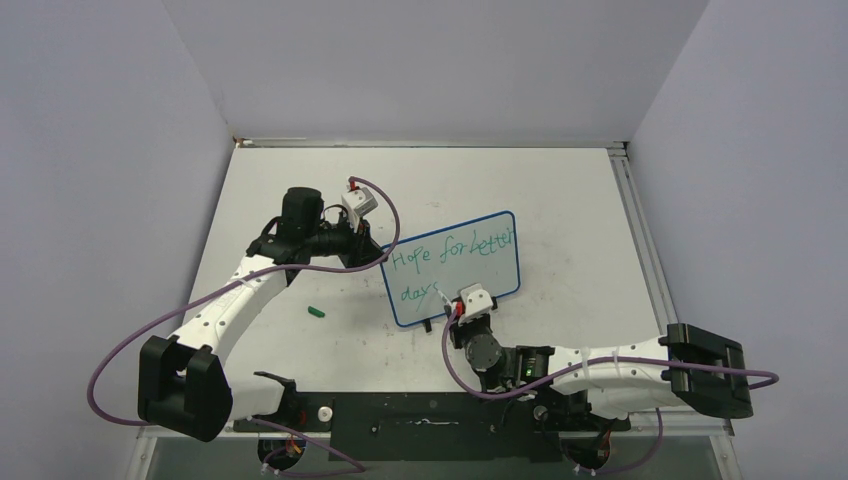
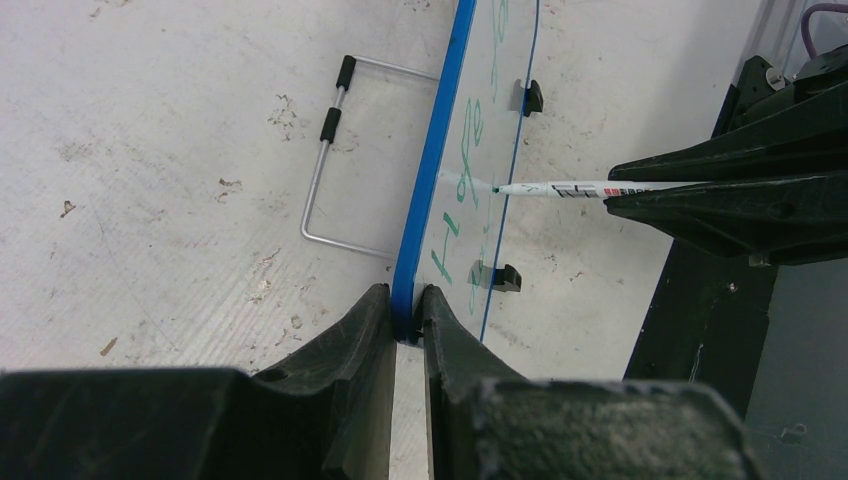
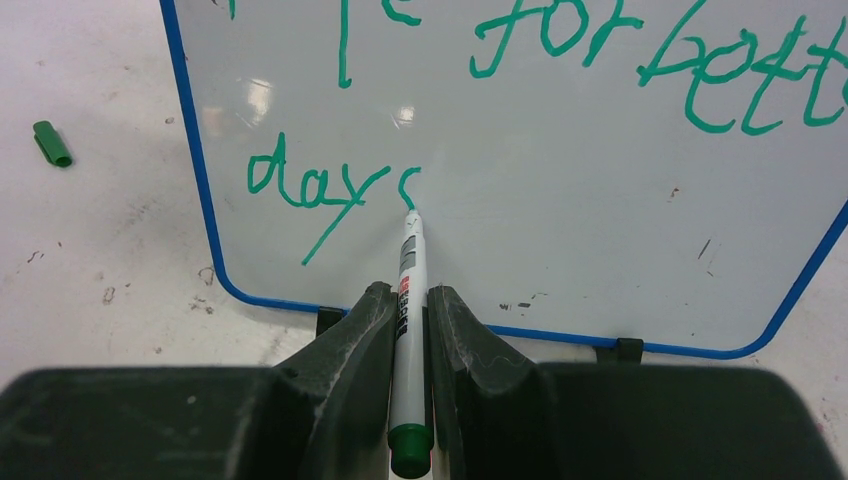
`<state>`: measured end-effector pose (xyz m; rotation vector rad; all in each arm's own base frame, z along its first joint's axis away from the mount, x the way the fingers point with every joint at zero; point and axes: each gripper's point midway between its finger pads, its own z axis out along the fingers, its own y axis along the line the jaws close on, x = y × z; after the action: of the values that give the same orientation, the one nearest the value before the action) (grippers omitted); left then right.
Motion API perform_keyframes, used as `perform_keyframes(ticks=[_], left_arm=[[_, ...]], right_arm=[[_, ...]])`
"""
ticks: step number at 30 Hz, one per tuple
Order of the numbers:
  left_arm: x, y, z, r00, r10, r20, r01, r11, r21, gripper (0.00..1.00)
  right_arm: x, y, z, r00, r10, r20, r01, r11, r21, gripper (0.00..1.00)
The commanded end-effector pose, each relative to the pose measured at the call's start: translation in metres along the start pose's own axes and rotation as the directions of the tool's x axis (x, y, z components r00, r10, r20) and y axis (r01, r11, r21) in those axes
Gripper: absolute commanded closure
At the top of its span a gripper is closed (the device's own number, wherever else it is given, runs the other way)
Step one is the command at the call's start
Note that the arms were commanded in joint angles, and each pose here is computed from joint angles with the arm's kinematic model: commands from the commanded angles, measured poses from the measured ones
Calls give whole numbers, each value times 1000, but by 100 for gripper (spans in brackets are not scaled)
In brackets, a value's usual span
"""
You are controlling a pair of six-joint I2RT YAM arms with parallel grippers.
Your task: Write a sentence on the whiteboard
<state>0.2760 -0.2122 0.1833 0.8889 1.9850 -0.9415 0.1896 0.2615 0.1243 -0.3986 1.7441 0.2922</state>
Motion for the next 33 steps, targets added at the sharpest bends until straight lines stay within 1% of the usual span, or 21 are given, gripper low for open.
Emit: perform_keyframes(ticks=[1, 12, 17, 23, 33], left_arm=[[5, 3, -1, 999, 13, -36, -14, 1000, -22, 100], [6, 3, -1, 999, 11, -39, -12, 1000, -22, 100], [6, 3, -1, 999, 12, -38, -13, 1000, -23, 100], [6, 3, -1, 999, 12, -37, -13, 1000, -23, 100], [6, 3, -1, 999, 11, -38, -11, 1000, -25, 100]], right_arm=[[0, -1, -2, 1000, 11, 5, -12, 1000, 10, 95], [-18, 16, -3, 997, 49, 54, -46, 998, -48, 95], [-30, 13, -9, 993, 91, 81, -86, 995, -57, 95], [-17, -3, -9, 998, 48, 50, -49, 999, 17, 95], [-11, 14, -6, 999, 35, 38, -33, 998, -61, 95]])
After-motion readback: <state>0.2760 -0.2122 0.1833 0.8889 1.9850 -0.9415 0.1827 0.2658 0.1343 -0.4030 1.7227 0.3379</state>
